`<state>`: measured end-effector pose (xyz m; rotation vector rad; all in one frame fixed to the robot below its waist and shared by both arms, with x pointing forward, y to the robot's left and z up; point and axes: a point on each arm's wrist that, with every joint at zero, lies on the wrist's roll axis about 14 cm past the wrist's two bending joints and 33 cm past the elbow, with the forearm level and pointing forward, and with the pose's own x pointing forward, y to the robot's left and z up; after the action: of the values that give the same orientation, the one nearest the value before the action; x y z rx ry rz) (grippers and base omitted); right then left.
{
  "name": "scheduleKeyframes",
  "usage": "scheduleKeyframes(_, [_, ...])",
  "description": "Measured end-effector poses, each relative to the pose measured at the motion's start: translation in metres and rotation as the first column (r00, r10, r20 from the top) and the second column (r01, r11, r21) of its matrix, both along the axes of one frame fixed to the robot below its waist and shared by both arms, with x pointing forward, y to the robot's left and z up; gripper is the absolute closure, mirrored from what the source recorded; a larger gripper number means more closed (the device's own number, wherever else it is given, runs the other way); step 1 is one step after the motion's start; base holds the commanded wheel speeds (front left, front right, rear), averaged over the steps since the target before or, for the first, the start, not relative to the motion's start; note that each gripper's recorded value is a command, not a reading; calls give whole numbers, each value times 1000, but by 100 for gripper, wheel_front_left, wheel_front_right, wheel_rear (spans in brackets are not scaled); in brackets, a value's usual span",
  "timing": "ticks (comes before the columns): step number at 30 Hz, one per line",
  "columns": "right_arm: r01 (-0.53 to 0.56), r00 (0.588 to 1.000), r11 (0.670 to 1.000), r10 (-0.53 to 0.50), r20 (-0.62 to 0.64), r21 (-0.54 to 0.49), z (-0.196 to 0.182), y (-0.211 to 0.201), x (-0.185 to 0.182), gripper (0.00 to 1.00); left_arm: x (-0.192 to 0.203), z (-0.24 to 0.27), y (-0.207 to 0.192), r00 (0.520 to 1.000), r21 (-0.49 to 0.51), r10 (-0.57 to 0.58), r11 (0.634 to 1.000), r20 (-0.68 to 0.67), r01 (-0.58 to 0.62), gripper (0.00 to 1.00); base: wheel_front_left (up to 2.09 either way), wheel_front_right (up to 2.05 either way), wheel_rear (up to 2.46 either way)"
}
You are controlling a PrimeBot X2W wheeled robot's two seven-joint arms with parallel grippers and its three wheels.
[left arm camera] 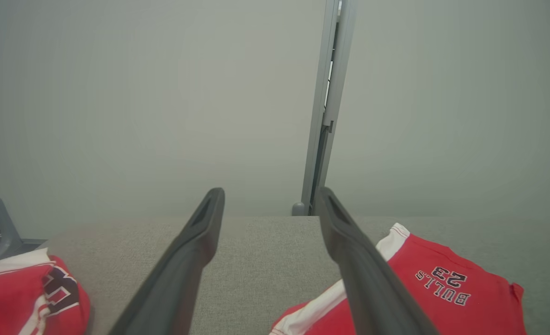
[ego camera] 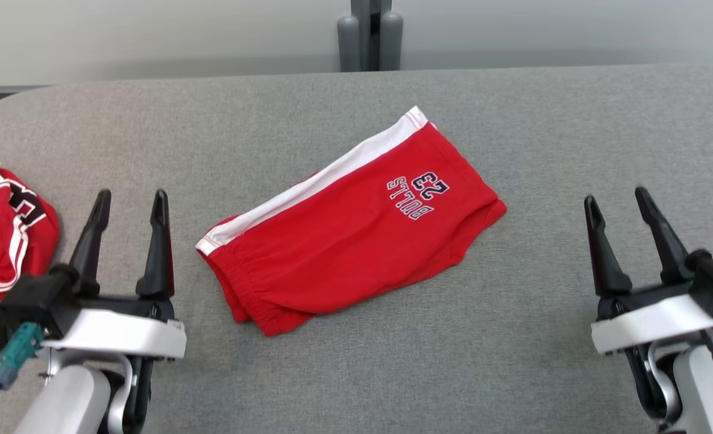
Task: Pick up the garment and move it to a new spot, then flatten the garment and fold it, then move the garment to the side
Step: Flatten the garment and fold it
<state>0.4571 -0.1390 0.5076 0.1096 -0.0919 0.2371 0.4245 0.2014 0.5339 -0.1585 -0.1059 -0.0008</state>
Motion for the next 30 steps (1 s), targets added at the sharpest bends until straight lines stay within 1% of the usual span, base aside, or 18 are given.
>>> scheduleKeyframes(6, [47,998,999,-46,-32,4,-5,-12,-29,0,-20,-14,-1,999,36,-2,999,-41,4,0,0,0,0])
scheduleKeyframes(10, [56,998,998,-56,-38,11,-3,-13,-40,0,-31,-25,-2,997,39,-1,999,-75,4,0,0,0,0])
scheduleKeyframes(22, [55,998,998,-54,-28,19,5,-10,-42,0,-40,-29,1,996,25,22,999,-86,-20,0,0,0,0])
scheduleKeyframes(30, [48,998,999,-47,-41,23,2,-7,-38,0,-40,-25,2,997,18,29,999,-75,-28,0,0,0,0])
